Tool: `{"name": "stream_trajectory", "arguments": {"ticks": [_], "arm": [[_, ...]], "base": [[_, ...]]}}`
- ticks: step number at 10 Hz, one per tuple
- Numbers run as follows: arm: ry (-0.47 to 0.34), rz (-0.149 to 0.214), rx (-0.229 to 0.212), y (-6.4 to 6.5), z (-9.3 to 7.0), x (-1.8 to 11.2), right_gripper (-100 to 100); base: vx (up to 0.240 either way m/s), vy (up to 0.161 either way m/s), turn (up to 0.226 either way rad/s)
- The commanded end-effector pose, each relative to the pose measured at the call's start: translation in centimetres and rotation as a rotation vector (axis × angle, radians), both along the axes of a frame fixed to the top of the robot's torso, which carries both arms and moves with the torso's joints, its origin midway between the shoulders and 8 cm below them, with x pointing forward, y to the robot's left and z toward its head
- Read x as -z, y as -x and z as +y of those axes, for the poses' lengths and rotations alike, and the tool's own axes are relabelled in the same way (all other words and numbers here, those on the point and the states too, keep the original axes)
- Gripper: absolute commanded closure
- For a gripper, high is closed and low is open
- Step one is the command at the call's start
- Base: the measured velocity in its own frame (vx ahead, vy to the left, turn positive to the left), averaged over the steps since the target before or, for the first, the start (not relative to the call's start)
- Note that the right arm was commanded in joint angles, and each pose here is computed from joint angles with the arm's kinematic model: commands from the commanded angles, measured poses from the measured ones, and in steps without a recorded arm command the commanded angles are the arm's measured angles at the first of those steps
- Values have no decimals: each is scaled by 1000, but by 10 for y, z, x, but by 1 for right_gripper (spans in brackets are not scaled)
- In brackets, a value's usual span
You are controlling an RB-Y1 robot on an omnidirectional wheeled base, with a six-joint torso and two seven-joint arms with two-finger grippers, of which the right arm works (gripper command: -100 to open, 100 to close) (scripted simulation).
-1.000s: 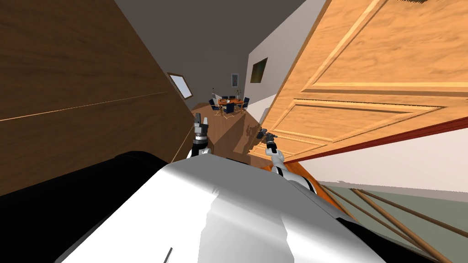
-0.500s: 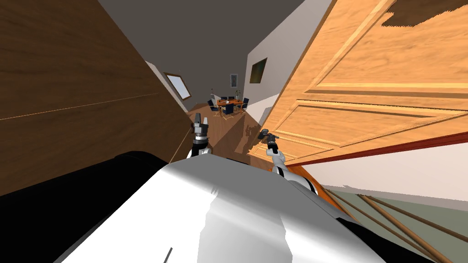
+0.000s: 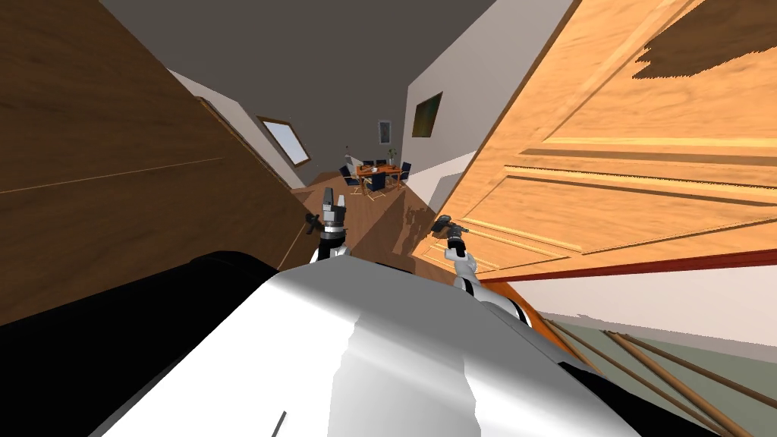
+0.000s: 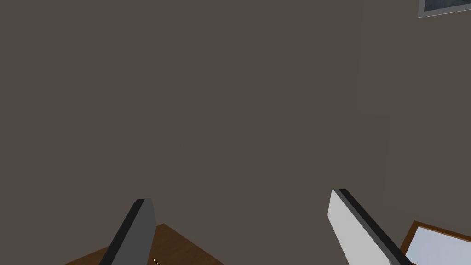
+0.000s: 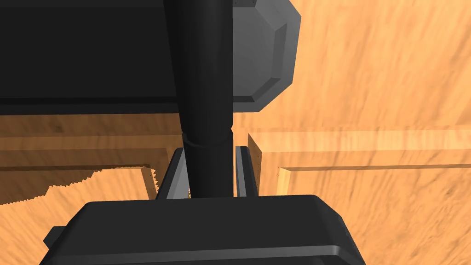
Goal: Push the door open
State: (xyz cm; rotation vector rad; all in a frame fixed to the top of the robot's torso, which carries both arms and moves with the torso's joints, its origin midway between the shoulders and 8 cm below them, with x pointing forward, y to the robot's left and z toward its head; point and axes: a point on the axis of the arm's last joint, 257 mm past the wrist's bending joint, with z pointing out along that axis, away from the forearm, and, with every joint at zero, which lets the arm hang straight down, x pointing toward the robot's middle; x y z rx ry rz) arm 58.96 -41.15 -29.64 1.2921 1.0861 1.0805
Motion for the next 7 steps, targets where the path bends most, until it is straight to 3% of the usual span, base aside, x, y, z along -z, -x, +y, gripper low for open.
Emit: {"name": "stream_trajectory", "arguments": {"ticks": [1,6,7], "arm": [[3,-6,27,2,-15,-3,100],[3,-7,70,8,-35,-4,100],[1,6,70,11,-33,3,100]], "base": [[177,119,-63],[158,84,-58],[75,18,-30]]}}
